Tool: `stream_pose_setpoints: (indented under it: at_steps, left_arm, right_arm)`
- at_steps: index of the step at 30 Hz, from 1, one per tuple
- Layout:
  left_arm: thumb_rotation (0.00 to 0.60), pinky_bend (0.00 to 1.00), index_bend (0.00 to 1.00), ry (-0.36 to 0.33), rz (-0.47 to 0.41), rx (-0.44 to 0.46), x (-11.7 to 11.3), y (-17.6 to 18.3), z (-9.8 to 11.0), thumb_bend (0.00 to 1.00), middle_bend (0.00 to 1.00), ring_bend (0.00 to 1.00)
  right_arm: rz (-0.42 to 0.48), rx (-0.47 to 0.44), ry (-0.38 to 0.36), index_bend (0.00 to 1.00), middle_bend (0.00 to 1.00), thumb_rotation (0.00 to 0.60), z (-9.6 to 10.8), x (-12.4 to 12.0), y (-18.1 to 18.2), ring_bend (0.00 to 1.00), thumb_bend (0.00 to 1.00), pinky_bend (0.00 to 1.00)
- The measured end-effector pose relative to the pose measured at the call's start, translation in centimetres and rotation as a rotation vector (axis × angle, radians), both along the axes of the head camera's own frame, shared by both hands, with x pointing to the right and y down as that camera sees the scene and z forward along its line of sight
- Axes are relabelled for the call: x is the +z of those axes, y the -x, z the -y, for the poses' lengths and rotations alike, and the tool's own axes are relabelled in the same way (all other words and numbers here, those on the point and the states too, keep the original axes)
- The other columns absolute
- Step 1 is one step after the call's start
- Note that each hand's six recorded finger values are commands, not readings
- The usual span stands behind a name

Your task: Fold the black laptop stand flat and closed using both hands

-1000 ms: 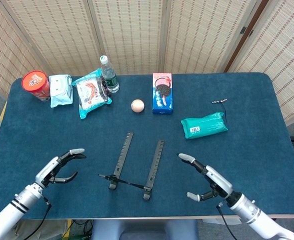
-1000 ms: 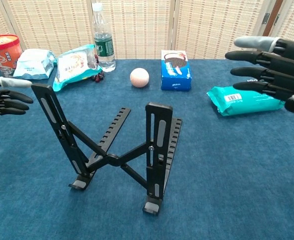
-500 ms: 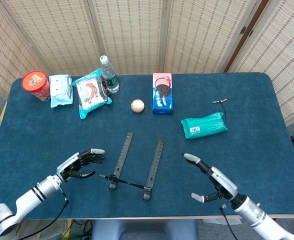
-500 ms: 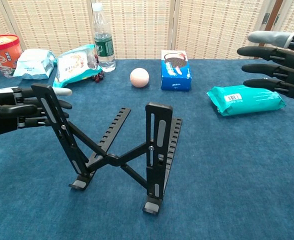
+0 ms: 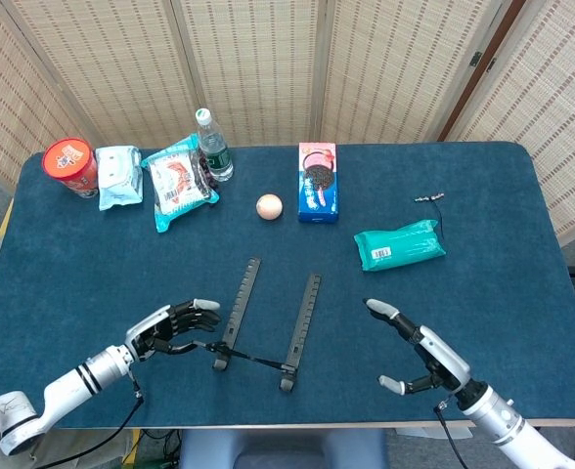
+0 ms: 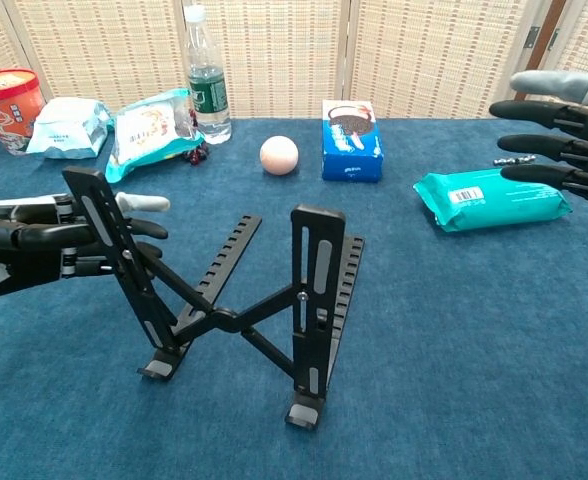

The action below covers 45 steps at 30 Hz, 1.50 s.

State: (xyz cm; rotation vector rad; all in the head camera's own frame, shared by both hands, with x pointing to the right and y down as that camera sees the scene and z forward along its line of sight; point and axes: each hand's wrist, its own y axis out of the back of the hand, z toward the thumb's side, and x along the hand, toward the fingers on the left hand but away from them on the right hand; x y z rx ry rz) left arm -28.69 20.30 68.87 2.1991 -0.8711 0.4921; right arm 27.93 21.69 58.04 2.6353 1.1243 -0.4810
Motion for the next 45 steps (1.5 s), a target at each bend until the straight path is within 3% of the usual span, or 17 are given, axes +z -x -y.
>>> stream_pose_setpoints:
  at_steps: [17, 35, 40, 45]
  left_arm:
    - [0.6, 0.27, 0.21, 0.077, -0.029, 0.037, 0.3, -1.0, -1.0, 0.26, 0.3, 0.23]
    - [0.6, 0.34, 0.2, 0.09, -0.032, 0.04, -0.1, -0.6, -1.6, 0.26, 0.3, 0.23]
    - [0.6, 0.29, 0.2, 0.056, -0.036, 0.008, -0.4, -0.4, -0.8, 0.26, 0.3, 0.23]
    - [0.6, 0.16, 0.2, -0.007, -0.013, -0.013, -0.7, 0.3, 0.2, 0.26, 0.29, 0.2]
  right_arm:
    - [-0.004, 0.02, 0.011, 0.0, 0.04, 0.6, -0.1, 0.5, -0.5, 0.0, 0.17, 0.05]
    - [0.0, 0.025, 0.002, 0.0, 0.04, 0.6, 0.1, 0.4, -0.6, 0.0, 0.17, 0.05]
    - [-0.013, 0.024, -0.009, 0.0, 0.04, 0.6, 0.1, 0.5, -0.6, 0.0, 0.17, 0.05]
    - [-0.079, -0.016, -0.047, 0.0, 0.03, 0.6, 0.0, 1.0, -0.1, 0.0, 0.17, 0.05]
